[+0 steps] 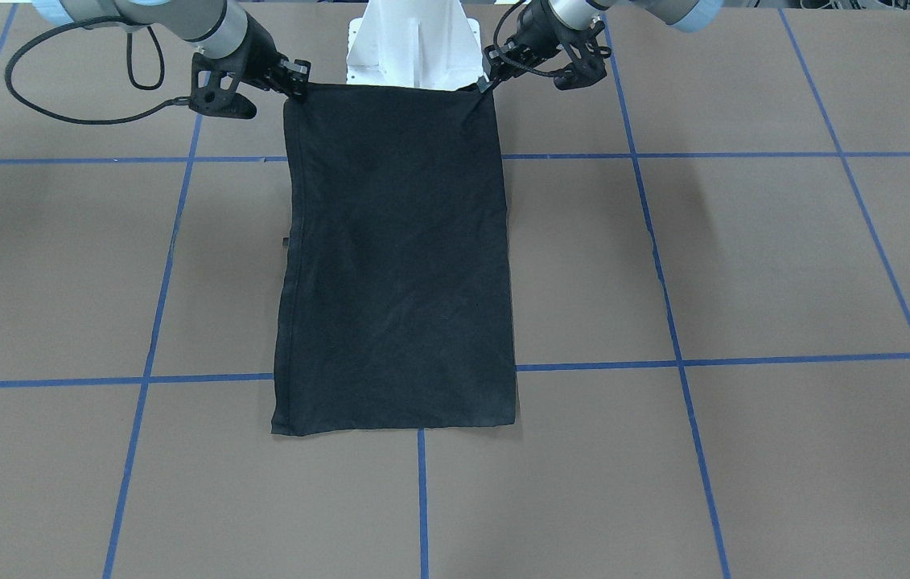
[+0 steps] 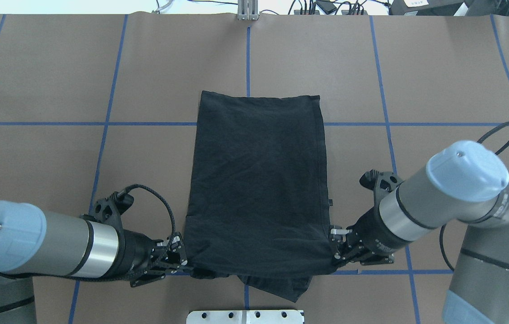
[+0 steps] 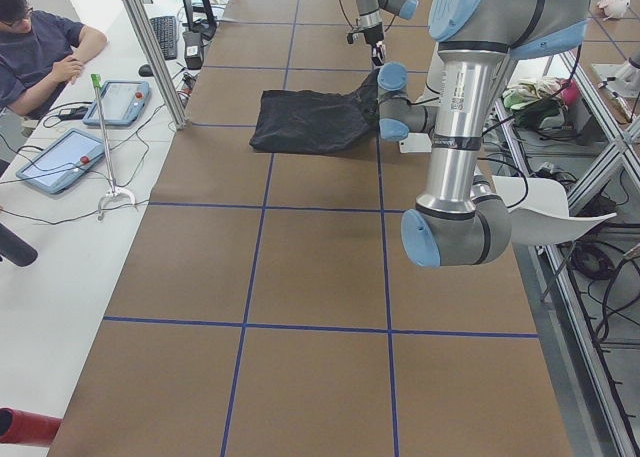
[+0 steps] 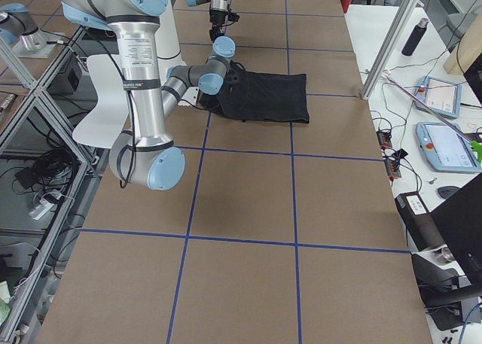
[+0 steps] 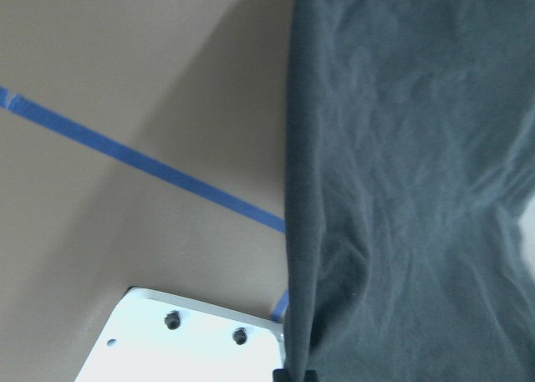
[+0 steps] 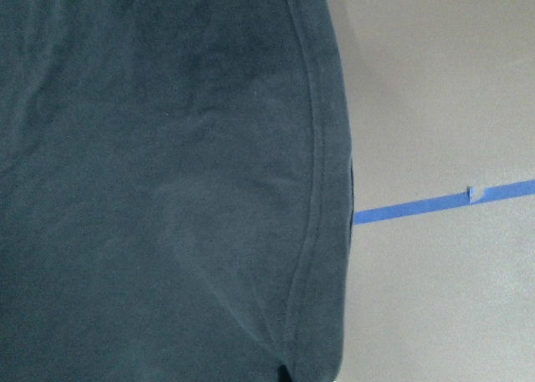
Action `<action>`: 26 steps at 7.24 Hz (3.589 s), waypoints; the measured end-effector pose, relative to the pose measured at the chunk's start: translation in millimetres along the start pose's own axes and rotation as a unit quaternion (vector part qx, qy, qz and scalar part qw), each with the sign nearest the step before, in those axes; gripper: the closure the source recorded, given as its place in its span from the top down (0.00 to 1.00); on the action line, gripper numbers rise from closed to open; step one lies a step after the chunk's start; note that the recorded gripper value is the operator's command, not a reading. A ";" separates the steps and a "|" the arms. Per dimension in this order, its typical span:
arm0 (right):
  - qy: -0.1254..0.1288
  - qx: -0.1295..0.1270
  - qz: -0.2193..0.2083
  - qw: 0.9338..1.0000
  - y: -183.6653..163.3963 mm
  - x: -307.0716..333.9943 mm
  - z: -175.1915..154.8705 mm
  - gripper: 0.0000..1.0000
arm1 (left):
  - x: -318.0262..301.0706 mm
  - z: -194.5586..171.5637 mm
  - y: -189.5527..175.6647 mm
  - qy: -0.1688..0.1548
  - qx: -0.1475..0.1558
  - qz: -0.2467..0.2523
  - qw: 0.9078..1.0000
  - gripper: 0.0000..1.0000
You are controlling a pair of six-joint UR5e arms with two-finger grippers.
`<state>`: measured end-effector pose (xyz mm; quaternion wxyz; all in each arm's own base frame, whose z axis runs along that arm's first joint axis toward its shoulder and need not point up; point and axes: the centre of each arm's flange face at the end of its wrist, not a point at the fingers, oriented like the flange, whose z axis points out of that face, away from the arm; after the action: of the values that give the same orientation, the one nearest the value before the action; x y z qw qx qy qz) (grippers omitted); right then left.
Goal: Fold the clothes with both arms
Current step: 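Lift the near end with both grippers and fold it away from the robot, then lay the folded end on the far half and open both grippers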
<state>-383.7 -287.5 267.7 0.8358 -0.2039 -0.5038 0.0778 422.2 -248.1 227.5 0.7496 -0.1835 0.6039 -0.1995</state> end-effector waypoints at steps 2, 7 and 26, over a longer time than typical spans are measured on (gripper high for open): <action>-0.031 0.031 0.016 0.999 -39.1 -21.4 -37.2 0.00 | 42.7 -21.1 -45.2 0.040 0.047 -0.001 0.998 0.00; -0.052 0.115 0.057 0.990 -188.4 -110.1 -77.2 0.00 | 118.1 -16.4 -195.6 0.049 0.169 0.003 0.984 0.00; -0.013 0.179 0.106 0.978 -385.9 -115.9 -60.3 1.00 | 171.4 58.9 -348.3 0.094 0.230 -0.002 0.969 1.00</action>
<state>-415.8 -691.3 310.9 0.8390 -0.1021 -0.4680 0.2582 485.7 -632.4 276.6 0.7109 0.0123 0.6090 -0.3514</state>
